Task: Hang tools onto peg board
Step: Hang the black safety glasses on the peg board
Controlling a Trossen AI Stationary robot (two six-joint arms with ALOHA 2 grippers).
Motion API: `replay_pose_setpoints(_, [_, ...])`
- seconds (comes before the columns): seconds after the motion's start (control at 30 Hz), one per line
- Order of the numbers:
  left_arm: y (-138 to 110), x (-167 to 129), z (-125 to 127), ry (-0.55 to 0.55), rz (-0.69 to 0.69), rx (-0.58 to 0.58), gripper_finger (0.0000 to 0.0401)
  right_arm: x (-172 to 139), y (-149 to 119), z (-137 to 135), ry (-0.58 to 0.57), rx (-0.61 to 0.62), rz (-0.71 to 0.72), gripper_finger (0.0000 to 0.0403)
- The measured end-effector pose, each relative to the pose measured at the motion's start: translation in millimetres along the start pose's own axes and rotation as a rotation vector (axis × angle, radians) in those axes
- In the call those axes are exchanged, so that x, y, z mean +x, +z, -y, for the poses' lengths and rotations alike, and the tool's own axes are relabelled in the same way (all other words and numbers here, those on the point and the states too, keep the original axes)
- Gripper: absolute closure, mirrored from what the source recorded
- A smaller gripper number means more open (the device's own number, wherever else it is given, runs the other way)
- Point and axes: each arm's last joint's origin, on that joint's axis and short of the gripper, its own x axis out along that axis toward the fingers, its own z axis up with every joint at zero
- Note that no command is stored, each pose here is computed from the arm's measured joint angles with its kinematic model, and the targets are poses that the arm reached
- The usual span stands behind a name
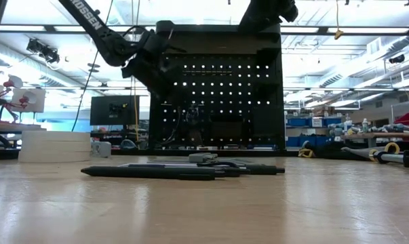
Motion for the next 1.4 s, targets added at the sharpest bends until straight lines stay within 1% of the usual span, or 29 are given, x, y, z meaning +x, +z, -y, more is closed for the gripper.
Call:
replay_pose_setpoints(0.27, [-5,7,4,-0.002,0.003,0.014,0.0338,2,-3,-1,-0.002,-0.007,-0.005,0.0233])
replay_pose_setpoints(0.53, [-4,7,9,-0.088,0.033,0.017,0.0338,5,-5,0,-0.008,-0.001,-0.009,0.0233])
replay_pose_setpoints(0.97, [-1,5,14,-0.101,0.041,0.010,0.0338,5,-5,0,-0.007,0.009,-0.005,0.0233])
replay_pose_setpoints(1.23, [4,5,15,-0.092,0.089,-0.001,0.0338,5,-5,-1,-0.005,0.008,-0.004,0.0233])
replay_pose_setpoints(1.4, [5,5,15,-0.091,0.095,-0.002,0.0338,5,-5,-1,-0.005,0.009,-0.003,0.0233])
